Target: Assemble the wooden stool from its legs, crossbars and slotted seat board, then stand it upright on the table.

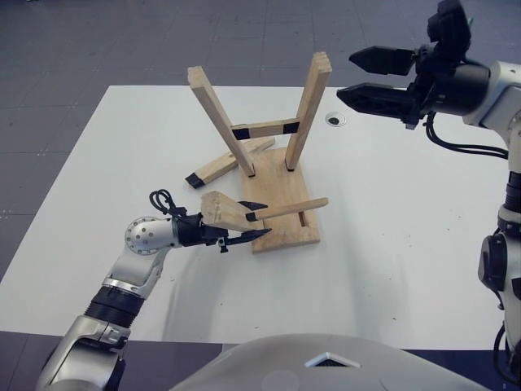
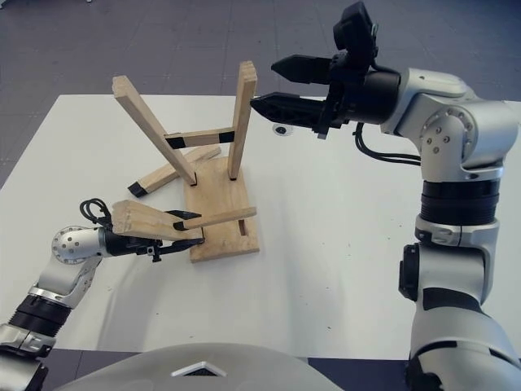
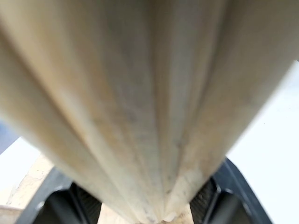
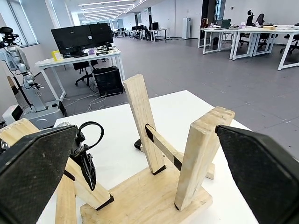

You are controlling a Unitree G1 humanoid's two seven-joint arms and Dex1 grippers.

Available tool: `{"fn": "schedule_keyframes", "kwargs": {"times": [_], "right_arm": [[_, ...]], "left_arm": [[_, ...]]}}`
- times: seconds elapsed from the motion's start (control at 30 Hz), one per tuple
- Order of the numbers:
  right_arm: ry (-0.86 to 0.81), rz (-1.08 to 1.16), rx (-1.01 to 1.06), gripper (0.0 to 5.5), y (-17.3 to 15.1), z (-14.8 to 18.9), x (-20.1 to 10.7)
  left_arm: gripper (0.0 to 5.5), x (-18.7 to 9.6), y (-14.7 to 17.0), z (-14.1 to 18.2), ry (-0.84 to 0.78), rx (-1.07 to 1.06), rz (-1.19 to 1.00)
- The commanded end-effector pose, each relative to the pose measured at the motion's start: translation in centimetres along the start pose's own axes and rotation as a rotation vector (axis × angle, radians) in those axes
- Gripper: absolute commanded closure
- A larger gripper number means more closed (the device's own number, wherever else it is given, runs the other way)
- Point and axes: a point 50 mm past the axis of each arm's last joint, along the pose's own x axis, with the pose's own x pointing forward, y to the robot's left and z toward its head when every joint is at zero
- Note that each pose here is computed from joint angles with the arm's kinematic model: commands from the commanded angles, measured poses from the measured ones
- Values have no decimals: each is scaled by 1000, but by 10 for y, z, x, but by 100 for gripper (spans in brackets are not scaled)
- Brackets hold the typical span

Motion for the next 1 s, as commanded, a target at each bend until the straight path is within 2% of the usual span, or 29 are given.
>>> {"fn": "schedule_keyframes", "kwargs": {"times": [0.03,0.2,0.57,0.83,1.0], "right_arm": [[-56,-18,-68,0,3,24,6],[-62,-15,-66,0,4,24,6],[-53,-17,-56,0,7,19,6],[-63,-8,-70,0,9,22,9],[-65,-13,-70,0,9,21,9]], "left_arm": [[345,-36,-42,-48,498,81,-521],[345,-23,-33,-35,391,143,-526],[345,-24,3,-19,343,203,-418],[345,8,59,38,116,304,-288],[345,29,55,61,-51,256,-204]]}}
